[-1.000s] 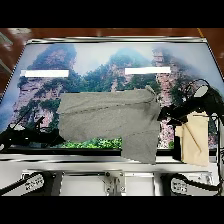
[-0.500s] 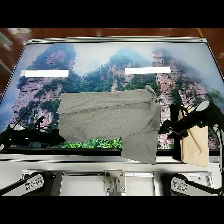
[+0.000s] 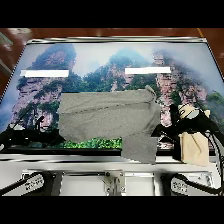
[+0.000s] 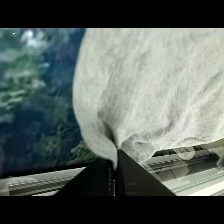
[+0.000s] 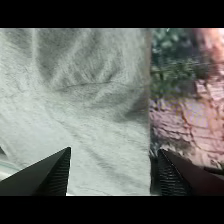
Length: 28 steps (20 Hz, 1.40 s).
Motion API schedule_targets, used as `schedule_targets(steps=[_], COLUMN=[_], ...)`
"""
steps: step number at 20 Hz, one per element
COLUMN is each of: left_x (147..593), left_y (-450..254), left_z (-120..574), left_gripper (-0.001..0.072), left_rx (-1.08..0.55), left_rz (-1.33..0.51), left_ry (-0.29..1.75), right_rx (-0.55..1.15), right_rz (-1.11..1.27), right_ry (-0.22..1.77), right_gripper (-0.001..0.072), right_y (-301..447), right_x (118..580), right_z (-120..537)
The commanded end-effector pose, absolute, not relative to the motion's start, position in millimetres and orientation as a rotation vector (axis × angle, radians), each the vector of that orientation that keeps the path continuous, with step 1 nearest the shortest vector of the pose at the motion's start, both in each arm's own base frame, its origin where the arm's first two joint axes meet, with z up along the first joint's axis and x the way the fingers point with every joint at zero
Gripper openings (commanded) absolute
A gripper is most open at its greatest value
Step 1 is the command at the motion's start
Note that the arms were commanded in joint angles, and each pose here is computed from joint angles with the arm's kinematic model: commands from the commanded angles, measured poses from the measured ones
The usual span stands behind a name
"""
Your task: Fold the shirts.
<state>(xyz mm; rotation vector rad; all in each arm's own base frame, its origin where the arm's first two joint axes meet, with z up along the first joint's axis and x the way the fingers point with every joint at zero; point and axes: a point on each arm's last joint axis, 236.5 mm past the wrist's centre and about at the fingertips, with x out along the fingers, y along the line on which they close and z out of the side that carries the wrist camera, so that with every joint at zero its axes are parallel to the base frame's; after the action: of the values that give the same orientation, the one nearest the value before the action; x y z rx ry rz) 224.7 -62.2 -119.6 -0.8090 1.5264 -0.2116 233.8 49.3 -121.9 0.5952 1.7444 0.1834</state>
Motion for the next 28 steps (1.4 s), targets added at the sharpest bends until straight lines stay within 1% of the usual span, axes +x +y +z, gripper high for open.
schedule_targets(steps=[1, 2, 3, 4, 6, 8, 9, 11, 13, 15, 18, 23, 26, 28], left_x=[226.4, 227.7, 229.2, 230.6, 236.1, 245.0, 252.2, 271.8, 297.0, 317.9, 345.0, 398.9, 420.2, 432.1], left_y=[-61.4, -60.9, -59.9, -59.5, -56.9, -53.3, -51.1, -51.8, -50.9, -47.3, -33.2, -17.6, -21.4, -22.1], left_z=[-119.0, -118.8, -118.7, -118.0, -115.7, -111.5, -106.3, -84.2, -54.9, -29.7, -9.5, 24.7, 19.1, 4.5], left_gripper=[0.0037, 0.0037, 0.0037, 0.0037, 0.0037, 0.0037, 0.0037, 0.0037, 0.0036, 0.0036, 0.0036, 0.0037, 0.0037, 0.0037], left_rx=[-0.806, -0.804, -0.802, -0.8, -0.792, -0.78, -0.756, -0.716, -0.721, -0.714, -0.708, -0.704, -0.701, -0.735], left_rz=[-0.212, -0.21, -0.207, -0.208, -0.206, -0.206, -0.222, -0.286, -0.303, -0.312, -0.261, -0.2, -0.21, -0.199], left_ry=[1.521, 1.517, 1.512, 1.509, 1.494, 1.471, 1.447, 1.36, 1.256, 1.176, 1.093, 0.898, 0.91, 0.947], right_rx=[0.633, 0.649, 0.653, 0.644, 0.639, 0.625, 0.618, 0.635, 0.643, 0.649, 0.646, 0.688, 0.656, 0.655], right_rz=[0.159, 0.169, 0.181, 0.209, 0.236, 0.333, 0.41, 0.477, 0.494, 0.485, 0.433, 0.419, 0.406, 0.357], right_ry=[1.731, 1.726, 1.721, 1.725, 1.731, 1.655, 1.584, 1.427, 1.269, 1.156, 1.018, 0.935, 0.91, 0.886], right_gripper=[0.054, 0.0436, 0.0356, 0.0239, 0.0071, 0.007, 0.007, 0.0069, 0.0068, 0.0068, 0.0068, 0.0069, 0.0068, 0.0068], right_y=[52.4, 55.4, 57.3, 59.2, 62.0, 72.4, 81.7, 94.0, 97.1, 94.1, 80.4, 74.1, 86.2, 83.0], right_x=[239.7, 241.3, 242.3, 240.6, 237.2, 245.2, 253.1, 276.7, 307.6, 337.2, 380.0, 440.7, 478.3, 502.0], right_z=[-132.2, -131.6, -130.5, -128.8, -122.0, -101.1, -83.7, -47.6, -7.8, 24.7, 57.1, 68.4, 52.3, 35.4])
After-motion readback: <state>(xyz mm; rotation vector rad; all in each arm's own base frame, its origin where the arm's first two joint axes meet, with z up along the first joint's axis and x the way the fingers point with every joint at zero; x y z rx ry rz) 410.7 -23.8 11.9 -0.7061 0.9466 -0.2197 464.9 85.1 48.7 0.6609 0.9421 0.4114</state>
